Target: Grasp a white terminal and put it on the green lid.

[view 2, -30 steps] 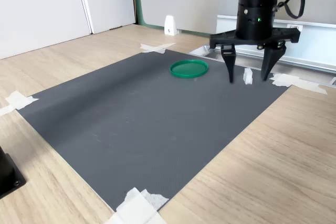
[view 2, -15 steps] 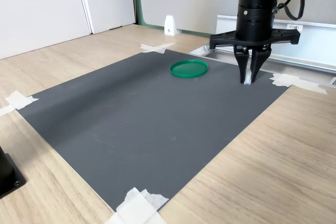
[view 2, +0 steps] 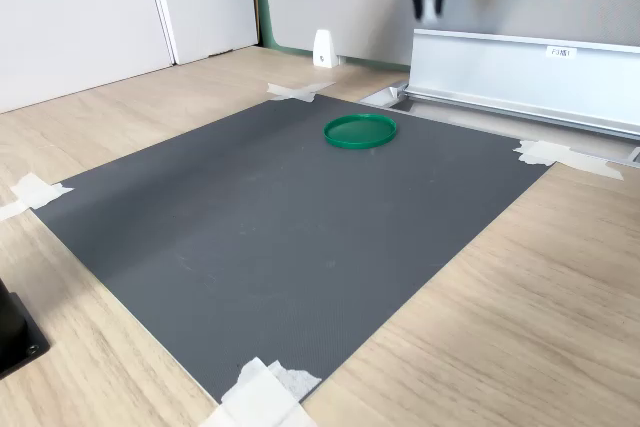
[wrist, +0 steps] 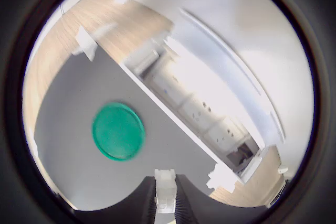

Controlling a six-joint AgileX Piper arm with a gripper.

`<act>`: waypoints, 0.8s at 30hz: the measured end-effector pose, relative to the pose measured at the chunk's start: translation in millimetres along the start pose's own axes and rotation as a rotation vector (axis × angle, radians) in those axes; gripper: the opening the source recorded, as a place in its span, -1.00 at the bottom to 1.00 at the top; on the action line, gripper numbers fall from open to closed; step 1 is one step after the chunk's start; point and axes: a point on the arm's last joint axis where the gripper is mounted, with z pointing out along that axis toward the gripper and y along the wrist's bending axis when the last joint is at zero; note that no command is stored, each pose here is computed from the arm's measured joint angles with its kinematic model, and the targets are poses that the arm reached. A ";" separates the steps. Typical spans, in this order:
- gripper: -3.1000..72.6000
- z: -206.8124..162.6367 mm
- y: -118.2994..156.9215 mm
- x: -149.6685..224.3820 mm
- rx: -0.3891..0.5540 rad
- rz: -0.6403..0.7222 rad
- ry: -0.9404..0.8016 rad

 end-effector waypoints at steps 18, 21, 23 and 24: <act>-0.69 85.4 45.9 -3.3 -0.065 0.037 0.115; -0.69 99.9 49.7 -5.0 -0.085 0.045 0.136; -0.69 106.0 53.7 -7.9 -0.093 0.048 0.143; -0.69 108.8 55.8 -9.1 -0.099 0.045 0.147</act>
